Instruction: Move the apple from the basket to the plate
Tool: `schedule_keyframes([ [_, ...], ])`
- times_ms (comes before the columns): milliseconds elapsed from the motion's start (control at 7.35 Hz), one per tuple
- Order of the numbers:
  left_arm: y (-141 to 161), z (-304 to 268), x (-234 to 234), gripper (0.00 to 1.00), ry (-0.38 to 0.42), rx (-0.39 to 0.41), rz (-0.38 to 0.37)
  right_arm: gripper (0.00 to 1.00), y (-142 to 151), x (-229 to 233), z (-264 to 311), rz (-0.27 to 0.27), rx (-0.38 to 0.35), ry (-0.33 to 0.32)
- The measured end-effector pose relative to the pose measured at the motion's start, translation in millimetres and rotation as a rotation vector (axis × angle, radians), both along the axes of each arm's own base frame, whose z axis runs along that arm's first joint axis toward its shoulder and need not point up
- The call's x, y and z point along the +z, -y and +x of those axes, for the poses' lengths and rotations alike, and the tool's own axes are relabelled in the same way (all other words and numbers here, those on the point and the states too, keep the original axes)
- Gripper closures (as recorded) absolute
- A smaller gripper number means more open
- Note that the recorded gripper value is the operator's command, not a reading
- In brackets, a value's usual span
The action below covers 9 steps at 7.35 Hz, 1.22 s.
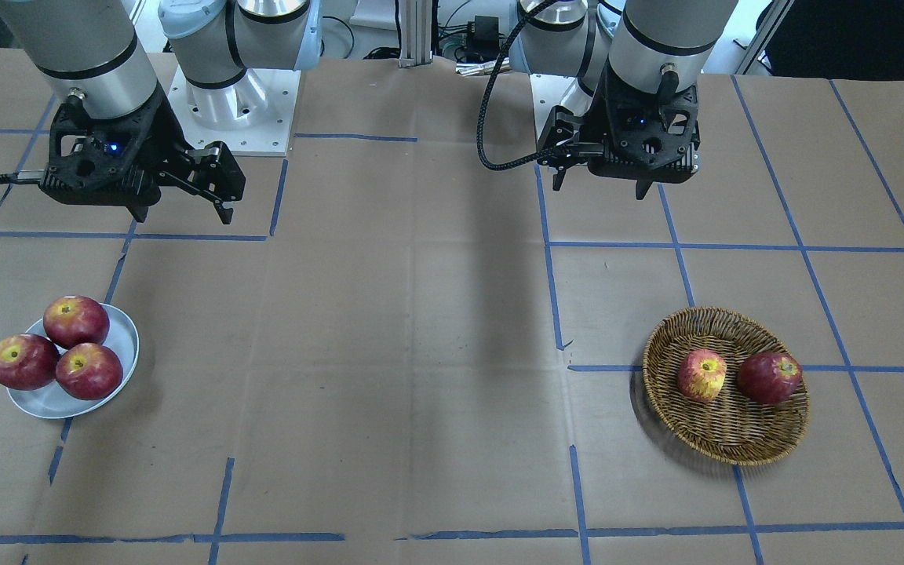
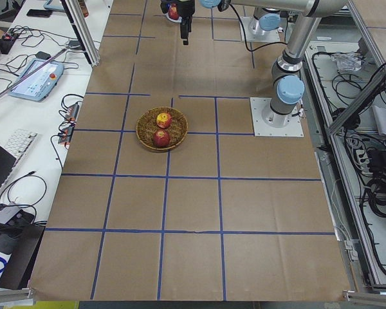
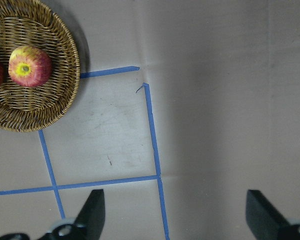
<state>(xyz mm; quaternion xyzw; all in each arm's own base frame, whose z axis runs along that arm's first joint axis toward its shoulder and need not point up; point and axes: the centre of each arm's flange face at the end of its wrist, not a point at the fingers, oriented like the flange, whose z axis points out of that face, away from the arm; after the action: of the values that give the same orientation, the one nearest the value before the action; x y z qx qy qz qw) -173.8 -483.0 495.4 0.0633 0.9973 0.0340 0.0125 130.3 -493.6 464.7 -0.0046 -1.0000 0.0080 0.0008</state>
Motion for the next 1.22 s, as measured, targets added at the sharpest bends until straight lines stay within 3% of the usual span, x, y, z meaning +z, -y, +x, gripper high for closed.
schedule_keyframes([
  [272, 7.2, 5.4, -10.6, 0.01, 0.001, -0.011, -0.008, 0.00, -0.3, 0.5, 0.0, -0.001, 0.000, 0.000],
  [544, 25.0, 29.6, -30.7, 0.01, -0.008, -0.114, -0.025, 0.00, -0.3, 0.4, 0.0, -0.001, 0.000, 0.000],
  [816, 54.3, 77.9, -71.8, 0.01, -0.012, -0.202, -0.050, 0.00, -0.5, 0.4, 0.0, -0.001, 0.000, 0.000],
  [1224, 85.5, 150.2, -151.1, 0.01, -0.016, -0.273, -0.049, 0.00, -0.8, -0.1, 0.0, 0.001, 0.000, 0.000],
])
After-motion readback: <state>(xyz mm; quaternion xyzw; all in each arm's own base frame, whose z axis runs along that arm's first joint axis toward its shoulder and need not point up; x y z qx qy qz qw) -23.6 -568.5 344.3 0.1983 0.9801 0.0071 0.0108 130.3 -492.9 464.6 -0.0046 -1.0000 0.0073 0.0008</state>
